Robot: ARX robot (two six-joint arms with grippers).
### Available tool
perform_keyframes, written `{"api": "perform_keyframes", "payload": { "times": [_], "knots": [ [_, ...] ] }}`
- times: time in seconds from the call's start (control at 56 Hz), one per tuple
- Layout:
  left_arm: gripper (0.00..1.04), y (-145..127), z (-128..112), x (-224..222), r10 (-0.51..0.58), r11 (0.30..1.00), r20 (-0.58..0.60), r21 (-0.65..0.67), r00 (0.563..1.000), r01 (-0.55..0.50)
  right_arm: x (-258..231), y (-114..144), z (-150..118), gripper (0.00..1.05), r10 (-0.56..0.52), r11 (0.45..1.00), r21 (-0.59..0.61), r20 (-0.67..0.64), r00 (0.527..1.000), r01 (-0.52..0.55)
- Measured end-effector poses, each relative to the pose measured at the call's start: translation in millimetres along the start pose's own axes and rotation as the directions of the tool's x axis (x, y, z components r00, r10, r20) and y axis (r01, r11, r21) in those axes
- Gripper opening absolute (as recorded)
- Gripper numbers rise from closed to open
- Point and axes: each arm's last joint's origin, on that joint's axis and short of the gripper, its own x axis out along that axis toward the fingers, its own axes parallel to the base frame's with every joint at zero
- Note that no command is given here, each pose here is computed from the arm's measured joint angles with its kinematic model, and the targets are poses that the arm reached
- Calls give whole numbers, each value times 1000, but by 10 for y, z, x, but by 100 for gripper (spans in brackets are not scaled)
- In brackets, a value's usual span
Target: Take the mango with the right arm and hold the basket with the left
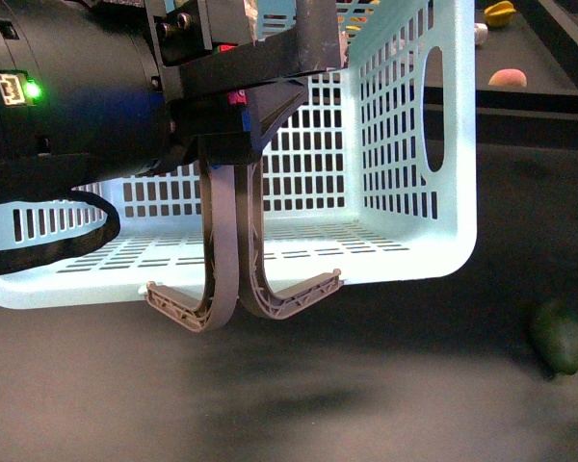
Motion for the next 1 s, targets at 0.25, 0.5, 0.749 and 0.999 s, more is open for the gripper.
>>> {"api": "perform_keyframes", "payload": {
  "times": [0.25,0.5,0.749,0.999],
  "knots": [
    [9,0,1,0,0,1000,0,0,1000,0,27,-28,-22,68,-26,1000,15,-9,1000,26],
    [9,-1,1,0,0,1000,0,0,1000,0,12,-29,-49,61,-38,998,48,8,999,37],
    [9,0,1,0,0,1000,0,0,1000,0,-312,-56,126,61,-72,987,156,151,986,48],
    [9,-1,1,0,0,1000,0,0,1000,0,-816,-13,447,61,-131,978,197,326,936,68]
  ]
}}
